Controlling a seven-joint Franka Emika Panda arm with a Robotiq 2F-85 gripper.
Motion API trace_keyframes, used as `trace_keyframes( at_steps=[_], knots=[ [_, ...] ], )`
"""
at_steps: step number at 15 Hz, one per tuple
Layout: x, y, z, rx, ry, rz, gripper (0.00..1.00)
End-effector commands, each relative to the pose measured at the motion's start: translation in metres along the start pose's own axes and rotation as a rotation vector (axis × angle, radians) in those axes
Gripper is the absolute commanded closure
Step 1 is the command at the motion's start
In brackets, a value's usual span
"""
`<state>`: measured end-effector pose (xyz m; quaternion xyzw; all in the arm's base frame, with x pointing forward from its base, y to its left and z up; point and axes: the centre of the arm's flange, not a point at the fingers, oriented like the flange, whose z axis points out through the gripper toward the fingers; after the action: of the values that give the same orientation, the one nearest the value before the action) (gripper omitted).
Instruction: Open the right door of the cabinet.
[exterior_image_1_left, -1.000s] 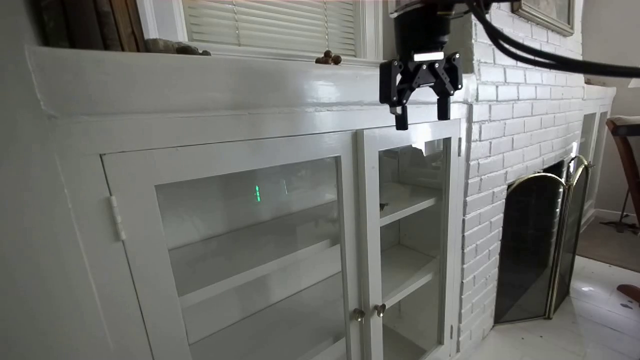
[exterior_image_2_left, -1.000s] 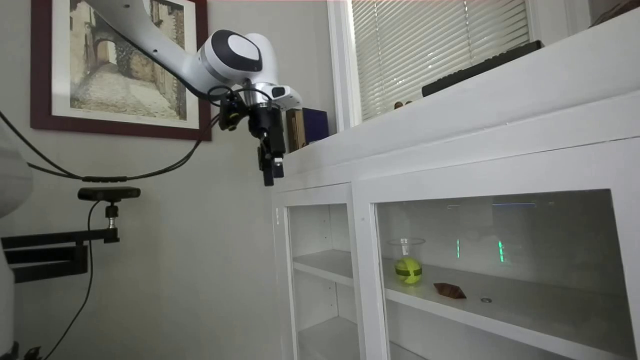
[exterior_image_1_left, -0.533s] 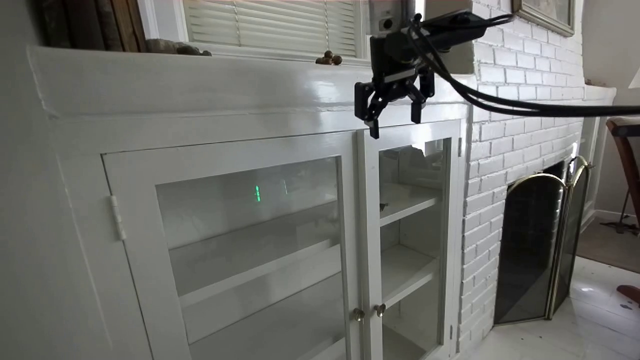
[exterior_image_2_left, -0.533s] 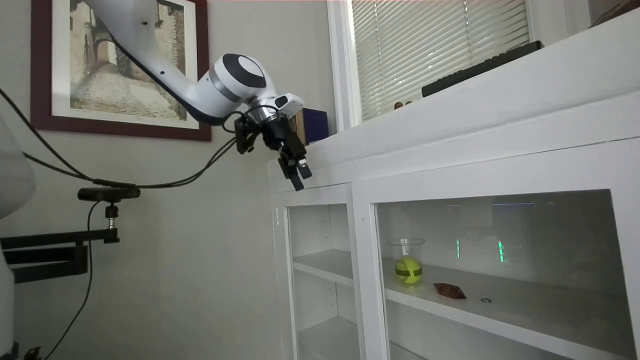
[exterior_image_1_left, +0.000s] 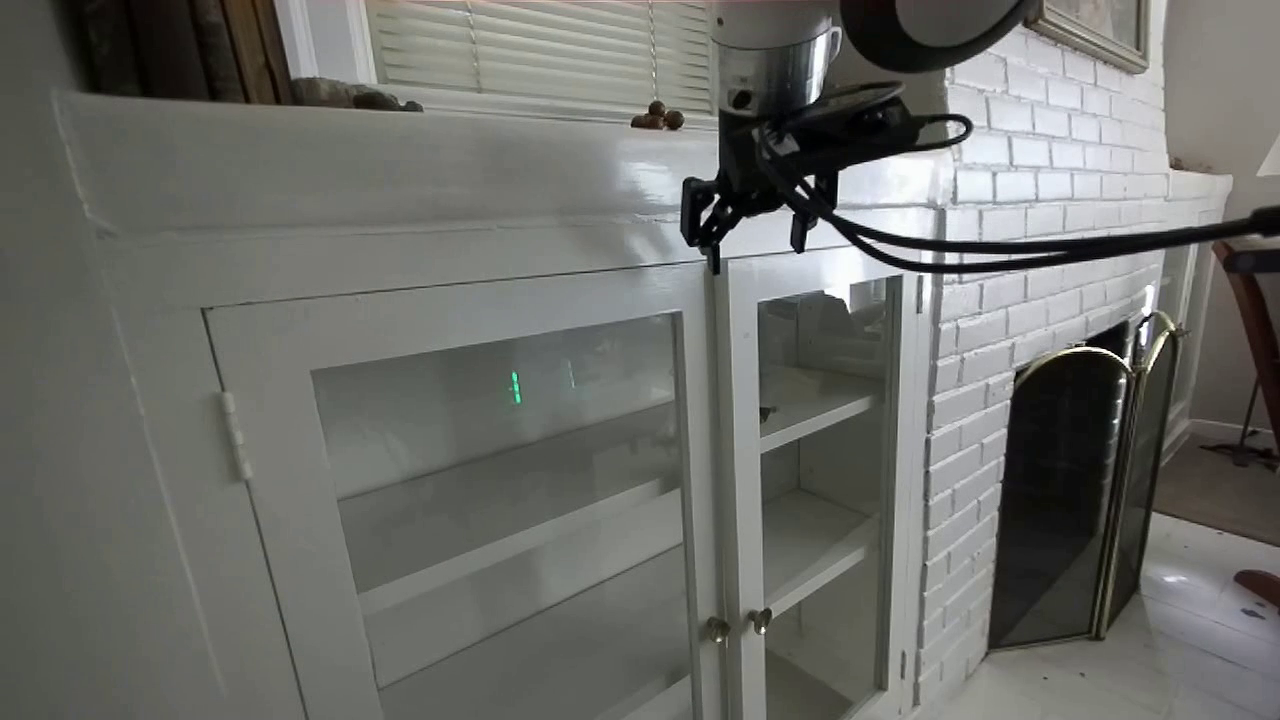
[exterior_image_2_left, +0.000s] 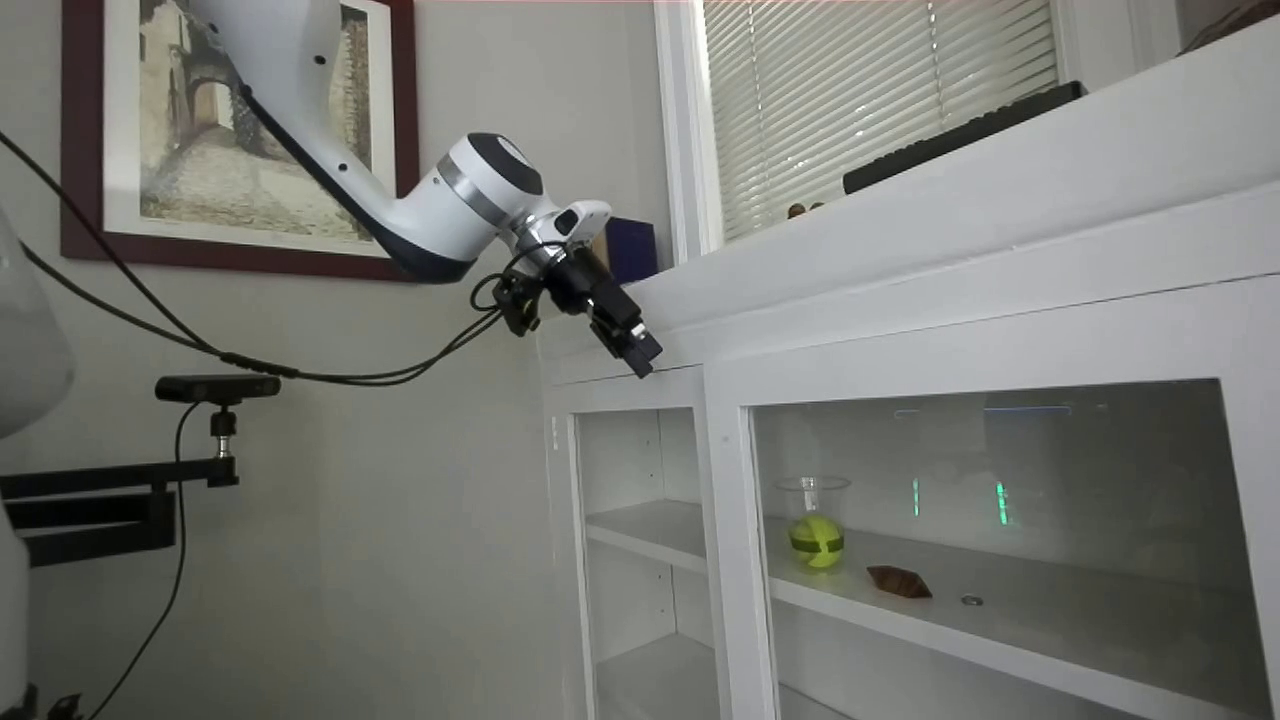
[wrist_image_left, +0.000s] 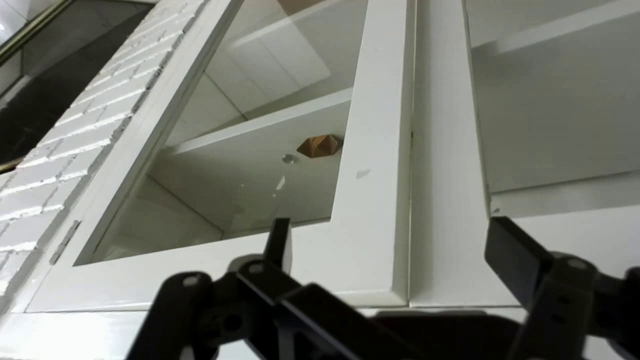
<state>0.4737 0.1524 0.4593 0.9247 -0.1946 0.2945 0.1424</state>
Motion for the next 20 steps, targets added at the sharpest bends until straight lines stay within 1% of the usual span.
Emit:
trace_keyframes(
  at_steps=[1, 2, 3, 4, 6, 9, 10, 11, 13, 20],
  knots=[
    [0.002, 0.000, 0.013, 0.003, 0.128, 0.082, 0.00],
    [0.003, 0.001, 0.015, -0.006, 0.151, 0.105, 0.00],
    [0.004, 0.001, 0.018, -0.032, 0.161, 0.115, 0.00],
    [0.007, 0.004, 0.005, -0.012, 0.119, 0.078, 0.00],
    [0.007, 0.005, 0.009, -0.021, 0.138, 0.096, 0.00],
    [0.007, 0.005, 0.010, -0.022, 0.138, 0.101, 0.00],
    [0.004, 0.006, 0.013, -0.030, 0.131, 0.109, 0.00],
    [0.000, 0.005, 0.017, -0.041, 0.144, 0.103, 0.00],
    [-0.004, 0.004, 0.022, -0.040, 0.137, 0.104, 0.00],
    [-0.008, 0.005, 0.039, -0.071, 0.207, 0.116, 0.00]
  ],
)
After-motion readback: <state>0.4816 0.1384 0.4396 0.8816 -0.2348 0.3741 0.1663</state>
